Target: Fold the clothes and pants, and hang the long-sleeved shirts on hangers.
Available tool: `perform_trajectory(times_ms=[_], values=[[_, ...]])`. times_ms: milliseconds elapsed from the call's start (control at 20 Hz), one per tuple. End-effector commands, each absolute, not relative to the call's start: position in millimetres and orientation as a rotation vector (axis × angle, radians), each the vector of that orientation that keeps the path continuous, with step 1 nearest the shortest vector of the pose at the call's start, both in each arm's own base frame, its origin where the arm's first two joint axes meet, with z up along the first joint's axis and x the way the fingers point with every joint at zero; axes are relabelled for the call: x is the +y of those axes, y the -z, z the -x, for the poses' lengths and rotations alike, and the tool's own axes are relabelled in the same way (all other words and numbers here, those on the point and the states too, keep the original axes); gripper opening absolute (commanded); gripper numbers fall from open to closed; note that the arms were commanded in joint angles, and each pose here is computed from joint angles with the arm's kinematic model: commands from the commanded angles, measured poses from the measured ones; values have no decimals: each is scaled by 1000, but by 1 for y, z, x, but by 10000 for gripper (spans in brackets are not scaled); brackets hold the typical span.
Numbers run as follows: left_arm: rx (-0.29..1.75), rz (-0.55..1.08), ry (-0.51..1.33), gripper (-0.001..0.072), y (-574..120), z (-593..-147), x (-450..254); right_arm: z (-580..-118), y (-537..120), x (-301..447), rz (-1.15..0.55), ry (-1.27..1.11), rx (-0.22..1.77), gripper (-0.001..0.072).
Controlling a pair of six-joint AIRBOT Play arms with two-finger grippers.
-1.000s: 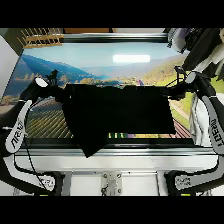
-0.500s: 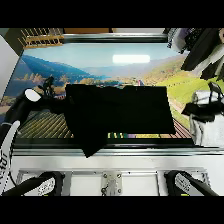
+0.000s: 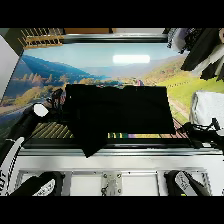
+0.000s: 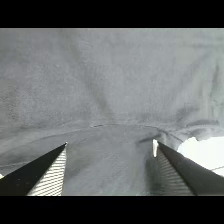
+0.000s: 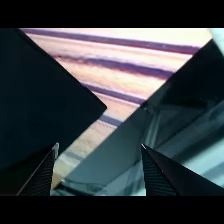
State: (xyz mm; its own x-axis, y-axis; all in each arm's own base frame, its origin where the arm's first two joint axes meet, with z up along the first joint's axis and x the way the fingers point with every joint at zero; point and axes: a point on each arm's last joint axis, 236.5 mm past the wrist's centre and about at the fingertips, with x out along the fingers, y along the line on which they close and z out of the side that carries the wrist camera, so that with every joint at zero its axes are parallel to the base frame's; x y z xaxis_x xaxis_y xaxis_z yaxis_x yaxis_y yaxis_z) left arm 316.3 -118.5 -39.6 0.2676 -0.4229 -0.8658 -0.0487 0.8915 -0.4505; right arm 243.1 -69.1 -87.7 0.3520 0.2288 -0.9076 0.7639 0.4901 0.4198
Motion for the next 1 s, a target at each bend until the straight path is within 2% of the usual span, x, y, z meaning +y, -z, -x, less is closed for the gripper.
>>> perform_trajectory(times_ms=[0,350,450,500,550,600,750,950], values=[[1271,429,267,566,39,-318,-121,-261,100,-60,-1101,439,1135,556],[1262,429,263,566,39,-320,-121,-294,118,-25,-987,359,1135,528],[1257,427,262,565,39,-321,-120,-294,121,-23,-979,356,1143,415],[1258,423,258,565,39,-321,-118,-295,121,-24,-975,356,1142,305],[1266,435,245,564,40,-320,-114,-296,119,-24,-967,347,1141,121],[1290,470,215,564,42,-316,-107,-296,116,-23,-950,330,1139,14],[1381,576,110,535,65,-289,-82,-298,108,-23,-902,290,1124,14],[1484,675,6,535,103,-240,-67,-300,103,-23,-899,284,1108,14]])
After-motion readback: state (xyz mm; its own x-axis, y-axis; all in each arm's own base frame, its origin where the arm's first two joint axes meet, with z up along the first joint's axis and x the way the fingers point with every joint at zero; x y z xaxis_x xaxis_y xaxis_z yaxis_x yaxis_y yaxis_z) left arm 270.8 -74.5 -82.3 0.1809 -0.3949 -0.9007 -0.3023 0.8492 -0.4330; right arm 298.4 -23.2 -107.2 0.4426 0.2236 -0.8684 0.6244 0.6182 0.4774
